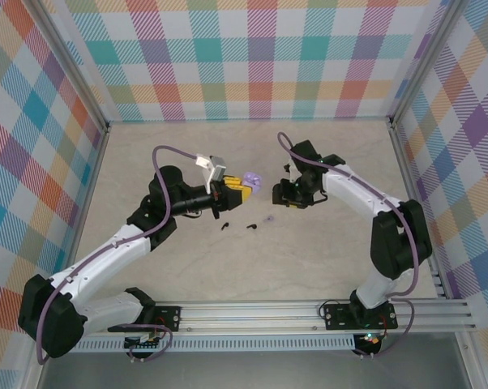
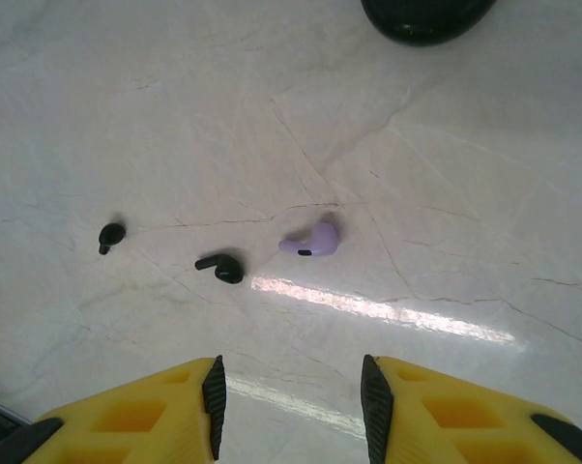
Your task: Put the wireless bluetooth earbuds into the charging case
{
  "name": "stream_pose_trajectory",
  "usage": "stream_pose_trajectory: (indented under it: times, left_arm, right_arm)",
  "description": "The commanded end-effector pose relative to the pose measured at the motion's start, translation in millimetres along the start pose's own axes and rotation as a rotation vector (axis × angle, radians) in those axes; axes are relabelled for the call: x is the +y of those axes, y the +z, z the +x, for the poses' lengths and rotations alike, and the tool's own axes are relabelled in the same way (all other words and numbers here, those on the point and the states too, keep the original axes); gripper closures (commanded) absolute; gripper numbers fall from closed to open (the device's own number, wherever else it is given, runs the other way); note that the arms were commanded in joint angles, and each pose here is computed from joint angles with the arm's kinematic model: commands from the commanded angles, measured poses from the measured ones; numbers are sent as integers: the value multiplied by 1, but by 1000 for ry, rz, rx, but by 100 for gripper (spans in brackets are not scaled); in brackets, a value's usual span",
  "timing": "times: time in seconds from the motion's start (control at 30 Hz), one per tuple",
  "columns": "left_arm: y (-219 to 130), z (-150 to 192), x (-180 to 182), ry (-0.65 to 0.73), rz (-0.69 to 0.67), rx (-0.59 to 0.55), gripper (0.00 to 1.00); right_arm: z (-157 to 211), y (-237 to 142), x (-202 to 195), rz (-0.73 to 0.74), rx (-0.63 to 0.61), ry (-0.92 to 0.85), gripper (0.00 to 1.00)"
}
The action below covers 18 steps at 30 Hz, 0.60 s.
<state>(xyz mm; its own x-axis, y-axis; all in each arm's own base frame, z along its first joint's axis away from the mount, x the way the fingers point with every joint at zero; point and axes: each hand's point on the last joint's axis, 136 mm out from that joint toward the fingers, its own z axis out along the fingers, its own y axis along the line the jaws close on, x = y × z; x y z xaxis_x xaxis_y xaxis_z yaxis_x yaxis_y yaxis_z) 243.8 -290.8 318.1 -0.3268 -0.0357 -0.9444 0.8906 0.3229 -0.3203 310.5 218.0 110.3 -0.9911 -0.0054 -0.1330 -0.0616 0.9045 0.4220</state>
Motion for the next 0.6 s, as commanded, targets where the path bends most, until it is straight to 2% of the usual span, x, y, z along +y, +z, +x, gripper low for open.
stream_pose_trajectory:
  times: [0.0, 0.33, 0.57]
  left_arm:
    - [-9, -23, -20, 83, 32, -35, 95]
    - [-20, -24, -22, 107, -8, -27, 95]
    - [-20, -26, -22, 109, -11, -37, 95]
  right_arm:
    - [0, 13, 8, -50, 38, 30, 56]
    - [13, 54, 6, -12, 174, 17, 66]
    - [20, 70, 6, -11, 216, 18, 70]
